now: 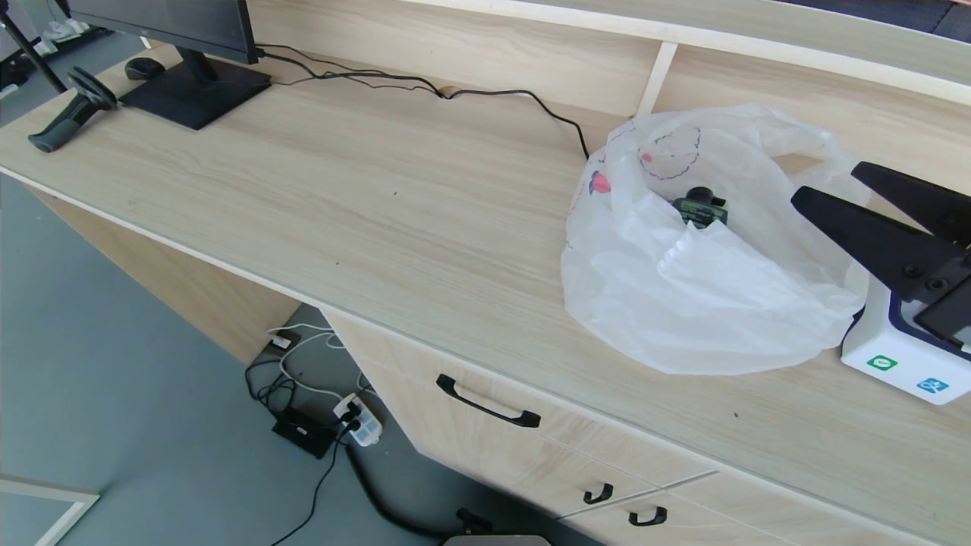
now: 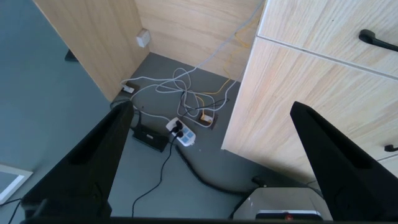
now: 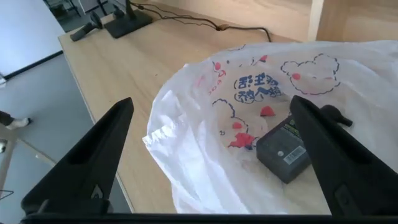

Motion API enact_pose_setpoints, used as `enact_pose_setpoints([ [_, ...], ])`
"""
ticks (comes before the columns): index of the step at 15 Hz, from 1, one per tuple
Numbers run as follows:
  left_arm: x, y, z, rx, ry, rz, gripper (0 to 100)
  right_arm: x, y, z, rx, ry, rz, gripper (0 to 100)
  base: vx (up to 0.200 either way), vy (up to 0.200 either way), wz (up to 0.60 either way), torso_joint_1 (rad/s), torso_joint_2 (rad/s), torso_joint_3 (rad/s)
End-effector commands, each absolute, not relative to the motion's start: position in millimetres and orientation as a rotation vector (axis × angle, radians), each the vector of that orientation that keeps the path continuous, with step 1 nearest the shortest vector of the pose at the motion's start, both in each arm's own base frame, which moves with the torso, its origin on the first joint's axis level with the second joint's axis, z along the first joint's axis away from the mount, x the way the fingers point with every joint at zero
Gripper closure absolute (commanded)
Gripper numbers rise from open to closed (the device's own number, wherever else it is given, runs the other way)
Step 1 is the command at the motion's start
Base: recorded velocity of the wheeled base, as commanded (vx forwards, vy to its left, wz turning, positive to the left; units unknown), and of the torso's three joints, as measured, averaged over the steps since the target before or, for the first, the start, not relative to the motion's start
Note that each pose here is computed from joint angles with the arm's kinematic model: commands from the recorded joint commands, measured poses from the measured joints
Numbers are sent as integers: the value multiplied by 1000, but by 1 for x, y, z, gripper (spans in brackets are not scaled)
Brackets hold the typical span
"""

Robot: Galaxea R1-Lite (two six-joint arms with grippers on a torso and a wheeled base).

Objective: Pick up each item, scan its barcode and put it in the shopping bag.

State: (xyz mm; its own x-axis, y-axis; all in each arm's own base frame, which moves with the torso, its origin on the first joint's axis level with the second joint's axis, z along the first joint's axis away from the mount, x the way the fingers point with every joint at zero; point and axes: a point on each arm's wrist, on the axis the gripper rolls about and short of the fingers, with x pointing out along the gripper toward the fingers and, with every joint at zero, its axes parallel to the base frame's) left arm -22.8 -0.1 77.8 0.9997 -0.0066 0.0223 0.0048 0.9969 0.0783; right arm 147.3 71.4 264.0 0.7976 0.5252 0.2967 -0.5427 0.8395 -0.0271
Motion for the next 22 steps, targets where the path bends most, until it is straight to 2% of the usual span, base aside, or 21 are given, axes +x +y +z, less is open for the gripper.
enact_pose_setpoints([
  [1, -23, 0, 78, 78, -22, -7, 0, 145, 71, 264, 61, -305, 576, 0, -200, 0, 0, 22, 12, -2],
  [4, -23, 0, 78, 78, -22, -4, 0, 144, 71, 258, 60, -285, 608, 0, -67, 0, 0, 4, 1, 1],
  [14, -23, 0, 78, 74, -22, -5, 0, 143, 67, 251, 64, -260, 604, 0, 0, 0, -600, 7, 2, 4],
  [17, -23, 0, 78, 54, -20, -4, 0, 145, 64, 246, -3, -259, 548, 0, 0, 0, 0, 0, 0, 0],
  [19, -23, 0, 78, 54, -19, -7, 0, 145, 56, 246, -5, -265, 504, 0, 0, -200, 0, -5, 0, -2],
  [22, -23, 0, 78, 52, -19, -4, 0, 157, 31, 260, 34, -295, 340, 0, 0, -200, 0, 1, 2, -1],
])
